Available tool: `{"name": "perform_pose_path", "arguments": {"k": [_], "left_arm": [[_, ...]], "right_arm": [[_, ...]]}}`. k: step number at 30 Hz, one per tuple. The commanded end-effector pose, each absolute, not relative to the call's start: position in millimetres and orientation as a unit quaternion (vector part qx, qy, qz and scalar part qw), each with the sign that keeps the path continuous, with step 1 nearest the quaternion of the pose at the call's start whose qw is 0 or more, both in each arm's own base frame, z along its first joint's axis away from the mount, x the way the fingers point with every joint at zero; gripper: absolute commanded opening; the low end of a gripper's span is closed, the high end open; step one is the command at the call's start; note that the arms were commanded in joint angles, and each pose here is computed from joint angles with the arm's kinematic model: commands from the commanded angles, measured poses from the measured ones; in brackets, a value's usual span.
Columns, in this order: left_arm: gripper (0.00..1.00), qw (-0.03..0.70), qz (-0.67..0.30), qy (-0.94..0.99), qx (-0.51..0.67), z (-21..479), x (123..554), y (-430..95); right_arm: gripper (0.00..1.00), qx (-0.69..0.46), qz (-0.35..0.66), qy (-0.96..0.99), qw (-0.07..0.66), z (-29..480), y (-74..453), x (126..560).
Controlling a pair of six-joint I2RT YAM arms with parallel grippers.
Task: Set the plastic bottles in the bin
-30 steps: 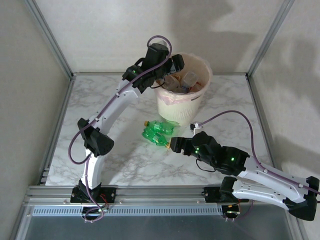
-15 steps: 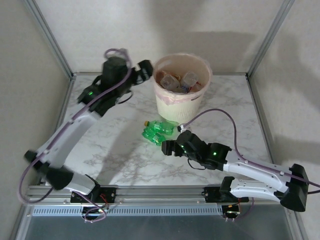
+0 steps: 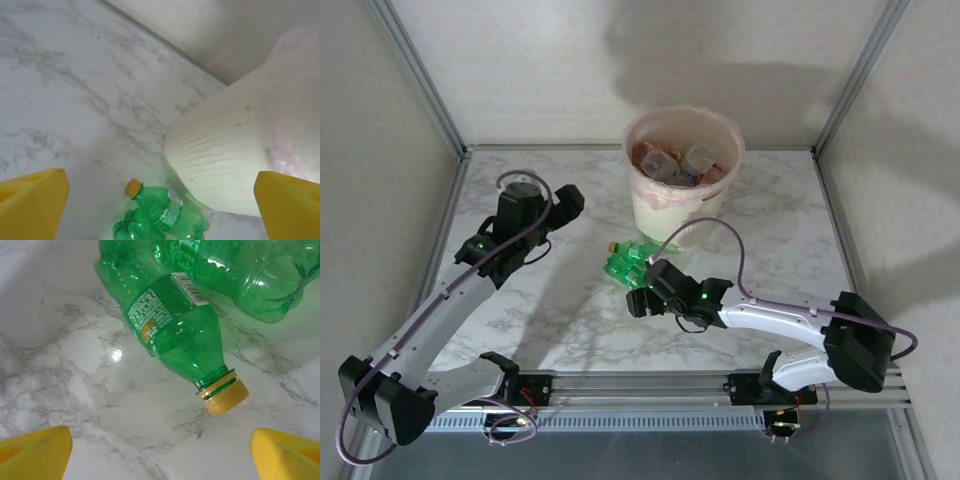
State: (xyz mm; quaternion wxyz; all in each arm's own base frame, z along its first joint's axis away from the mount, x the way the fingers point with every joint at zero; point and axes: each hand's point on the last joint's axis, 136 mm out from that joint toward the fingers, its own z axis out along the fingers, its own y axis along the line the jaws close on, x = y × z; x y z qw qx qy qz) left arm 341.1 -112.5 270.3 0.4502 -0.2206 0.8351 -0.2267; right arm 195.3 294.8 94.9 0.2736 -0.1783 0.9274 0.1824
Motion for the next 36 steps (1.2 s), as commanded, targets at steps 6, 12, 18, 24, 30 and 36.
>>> {"name": "perform_pose_path", "arguments": {"k": [6,12,18,24,30,36], "left_arm": [[0.89,0.432,-0.256,0.832,-0.235,254.1,332.9,-109.5],[0.88,0.42,-0.255,0.838,-0.238,237.5,327.6,-107.9],[0.87,0.41,-0.253,0.844,-0.237,228.7,326.5,-107.4],[0.86,0.412,-0.25,0.844,-0.235,230.1,327.4,-104.7],[0.86,0.409,-0.249,0.845,-0.236,226.9,328.8,-103.6],[0.84,0.404,-0.253,0.846,-0.238,222.2,329.2,-104.7]], "right_arm": [[0.91,-0.225,0.146,0.916,0.297,97.6,325.7,231.2],[0.9,-0.246,0.107,0.916,0.298,85.3,334.6,247.9],[0.91,-0.271,0.076,0.916,0.288,66.9,343.6,258.9],[0.88,-0.286,0.078,0.915,0.272,53.3,356.0,259.9],[0.84,-0.291,0.089,0.915,0.266,49.0,366.8,258.5],[0.8,-0.285,0.087,0.919,0.259,36.7,372.4,259.7]]}}
